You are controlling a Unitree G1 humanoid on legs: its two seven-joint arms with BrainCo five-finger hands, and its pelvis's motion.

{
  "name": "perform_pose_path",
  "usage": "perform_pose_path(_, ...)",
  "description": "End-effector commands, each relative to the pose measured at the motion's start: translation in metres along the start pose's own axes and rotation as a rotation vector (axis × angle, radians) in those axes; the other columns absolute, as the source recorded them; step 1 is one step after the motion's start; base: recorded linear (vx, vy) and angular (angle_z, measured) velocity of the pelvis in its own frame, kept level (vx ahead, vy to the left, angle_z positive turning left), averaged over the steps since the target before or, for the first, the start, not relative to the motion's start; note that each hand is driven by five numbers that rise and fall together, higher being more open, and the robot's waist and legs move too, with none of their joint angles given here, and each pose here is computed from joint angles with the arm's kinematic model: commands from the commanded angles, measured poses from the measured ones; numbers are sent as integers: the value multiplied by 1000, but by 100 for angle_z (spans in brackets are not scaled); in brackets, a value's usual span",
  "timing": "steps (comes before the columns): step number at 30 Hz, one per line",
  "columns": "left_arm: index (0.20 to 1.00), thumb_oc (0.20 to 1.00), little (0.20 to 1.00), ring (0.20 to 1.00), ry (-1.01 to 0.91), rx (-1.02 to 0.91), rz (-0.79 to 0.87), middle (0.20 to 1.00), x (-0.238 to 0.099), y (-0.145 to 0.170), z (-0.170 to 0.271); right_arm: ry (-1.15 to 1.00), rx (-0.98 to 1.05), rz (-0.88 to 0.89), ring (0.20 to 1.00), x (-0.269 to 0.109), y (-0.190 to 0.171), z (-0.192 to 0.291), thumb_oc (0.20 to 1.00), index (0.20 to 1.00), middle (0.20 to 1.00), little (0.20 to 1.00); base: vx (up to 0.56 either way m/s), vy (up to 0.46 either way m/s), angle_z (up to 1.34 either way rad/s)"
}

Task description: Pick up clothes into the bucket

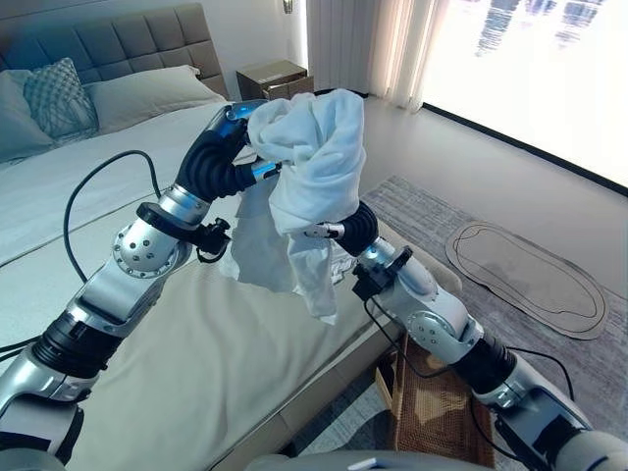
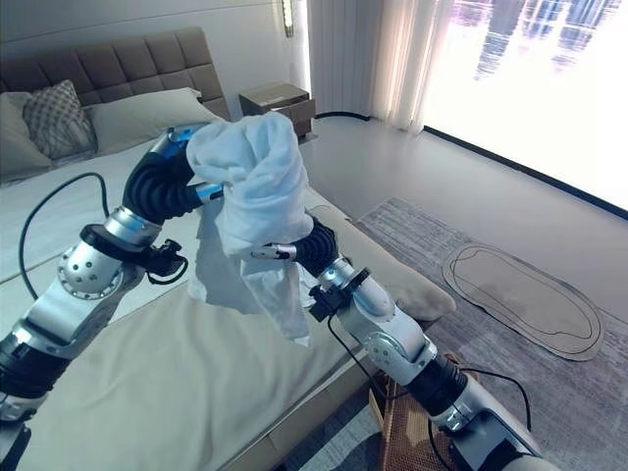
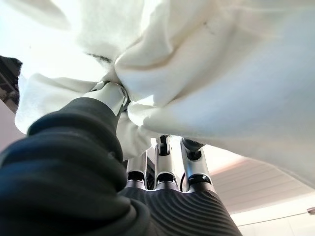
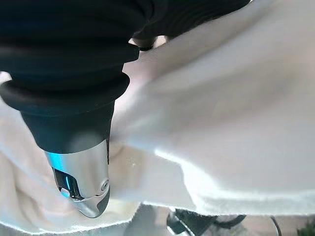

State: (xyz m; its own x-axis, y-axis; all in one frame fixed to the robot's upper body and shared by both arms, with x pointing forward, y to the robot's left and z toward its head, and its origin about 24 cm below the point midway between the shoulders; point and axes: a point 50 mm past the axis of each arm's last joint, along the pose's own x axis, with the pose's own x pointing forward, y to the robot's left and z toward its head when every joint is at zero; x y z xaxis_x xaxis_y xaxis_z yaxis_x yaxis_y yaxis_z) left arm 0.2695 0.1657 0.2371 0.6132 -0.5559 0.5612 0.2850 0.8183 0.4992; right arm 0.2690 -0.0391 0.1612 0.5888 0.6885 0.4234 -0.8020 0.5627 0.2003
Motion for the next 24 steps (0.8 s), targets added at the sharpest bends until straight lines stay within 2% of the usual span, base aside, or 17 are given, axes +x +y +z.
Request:
perform_pose_path(1, 200, 200, 200, 200, -61, 85, -10, 200, 17, 12, 13, -229, 13, 234, 1000, 26, 43, 49, 1000, 1000, 1000, 1000, 0, 0, 0)
perform_pose_path(10, 200, 200, 200, 200, -44, 97, -54, 200, 20, 5, 11, -176, 110, 263, 1000, 31, 52, 39, 1000, 1000, 1000, 1000, 0, 0, 0)
perform_pose_path(11, 200, 200, 200, 200, -34, 102, -67, 200, 21, 4, 9, -152, 138, 278, 918, 33, 55, 35, 918, 918, 918, 918, 0, 0, 0)
perform_pose_path(12, 200, 200, 200, 200, -27, 107, -74, 200, 21, 4, 9, -141, 149, 289, 548, 34, 57, 34, 548, 548, 548, 548, 0, 0, 0)
perform_pose_path(13, 200, 200, 200, 200, -24, 110, -79, 200, 20, 4, 8, -137, 152, 293, 416, 35, 58, 34, 416, 416, 416, 416, 0, 0, 0)
perform_pose_path(15, 200, 200, 200, 200, -13, 113, -83, 200, 20, 3, 7, -133, 164, 294, 206, 36, 59, 34, 206, 206, 206, 206, 0, 0, 0)
perform_pose_path(24, 200, 200, 200, 200, 0, 103, -91, 200, 18, 1, 5, -126, 175, 286, 200, 37, 58, 36, 200, 200, 200, 200, 0, 0, 0)
